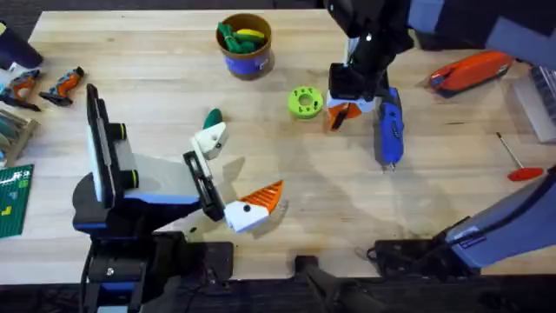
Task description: Pick up the gripper from the table and insert it into the empty holder that is missing its gripper. Then pick up a screw, insert it into the mounting hole, and use the screwdriver to tighten it. Finally, clean up the table by picking up the vegetable and placing it into the bucket.
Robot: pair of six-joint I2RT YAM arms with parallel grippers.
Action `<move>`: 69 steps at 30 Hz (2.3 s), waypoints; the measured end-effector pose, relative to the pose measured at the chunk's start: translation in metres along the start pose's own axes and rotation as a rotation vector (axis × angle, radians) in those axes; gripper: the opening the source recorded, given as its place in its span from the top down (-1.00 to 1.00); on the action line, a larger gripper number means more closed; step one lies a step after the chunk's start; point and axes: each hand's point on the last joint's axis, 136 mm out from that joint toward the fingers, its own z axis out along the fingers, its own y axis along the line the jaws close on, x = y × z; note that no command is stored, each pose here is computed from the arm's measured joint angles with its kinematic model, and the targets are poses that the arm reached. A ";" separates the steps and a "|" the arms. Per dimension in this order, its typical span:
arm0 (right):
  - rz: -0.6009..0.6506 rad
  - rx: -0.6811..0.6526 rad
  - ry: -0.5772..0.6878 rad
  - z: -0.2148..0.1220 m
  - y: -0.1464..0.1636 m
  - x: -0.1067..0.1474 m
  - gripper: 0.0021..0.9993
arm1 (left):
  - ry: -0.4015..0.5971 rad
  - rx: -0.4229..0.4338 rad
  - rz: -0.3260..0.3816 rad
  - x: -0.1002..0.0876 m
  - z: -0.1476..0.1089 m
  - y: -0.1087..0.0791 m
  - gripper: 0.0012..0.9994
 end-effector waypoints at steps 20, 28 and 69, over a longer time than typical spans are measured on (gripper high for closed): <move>-0.061 -0.331 -0.479 -0.142 0.005 -0.008 0.98 | 0.000 0.000 0.000 0.000 0.000 0.000 -0.97; -0.109 -0.593 -0.565 -0.129 0.025 -0.012 0.98 | 0.000 0.000 0.000 0.000 0.000 0.000 -0.97; -0.359 -1.547 -0.171 -0.106 0.090 0.043 0.98 | 0.000 0.000 0.000 0.000 0.000 0.000 -0.97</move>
